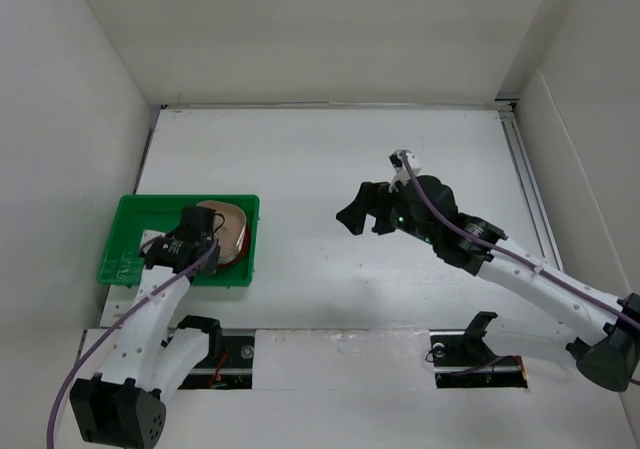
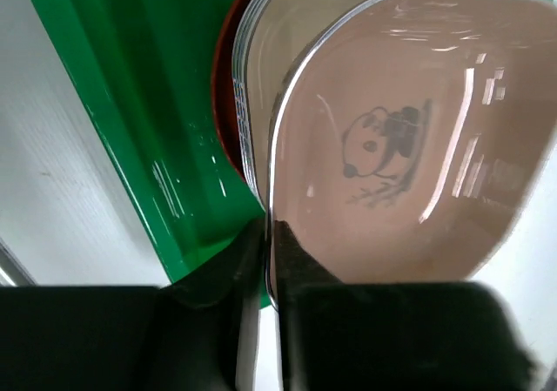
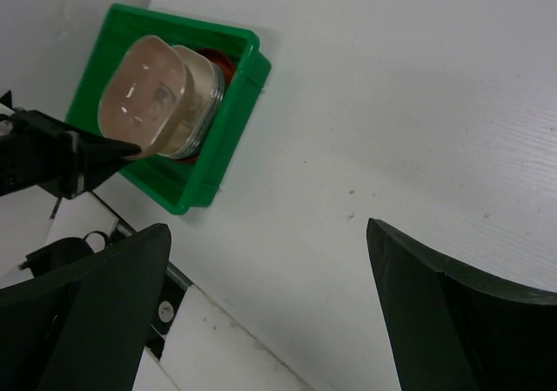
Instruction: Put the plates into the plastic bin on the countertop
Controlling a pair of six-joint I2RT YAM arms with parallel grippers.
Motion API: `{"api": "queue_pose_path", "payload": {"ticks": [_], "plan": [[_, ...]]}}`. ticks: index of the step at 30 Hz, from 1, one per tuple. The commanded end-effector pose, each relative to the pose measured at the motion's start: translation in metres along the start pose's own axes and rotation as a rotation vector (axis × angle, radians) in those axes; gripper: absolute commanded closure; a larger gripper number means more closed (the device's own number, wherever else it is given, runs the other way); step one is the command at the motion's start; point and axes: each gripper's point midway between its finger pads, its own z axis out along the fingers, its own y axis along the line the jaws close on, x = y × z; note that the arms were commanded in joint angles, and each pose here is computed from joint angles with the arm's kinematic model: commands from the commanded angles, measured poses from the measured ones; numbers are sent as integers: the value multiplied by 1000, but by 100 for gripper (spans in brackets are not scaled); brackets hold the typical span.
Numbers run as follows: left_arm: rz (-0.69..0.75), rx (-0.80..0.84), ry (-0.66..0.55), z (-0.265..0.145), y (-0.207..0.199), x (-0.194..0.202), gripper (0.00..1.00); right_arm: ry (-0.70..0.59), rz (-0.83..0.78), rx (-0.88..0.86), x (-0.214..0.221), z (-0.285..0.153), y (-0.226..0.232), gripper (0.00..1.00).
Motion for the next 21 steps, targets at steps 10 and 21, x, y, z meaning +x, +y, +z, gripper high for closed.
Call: {"api": "queue_pose_path", "payload": {"ticks": [10,21], "plan": [[-29,205,-76,-59,-55,-37,0,-98,-21,-35,-27,-23,13,0],[567,650,-172,-160,-100,-53,0,-203,-32,217,-63,-81,-11,0]]}}
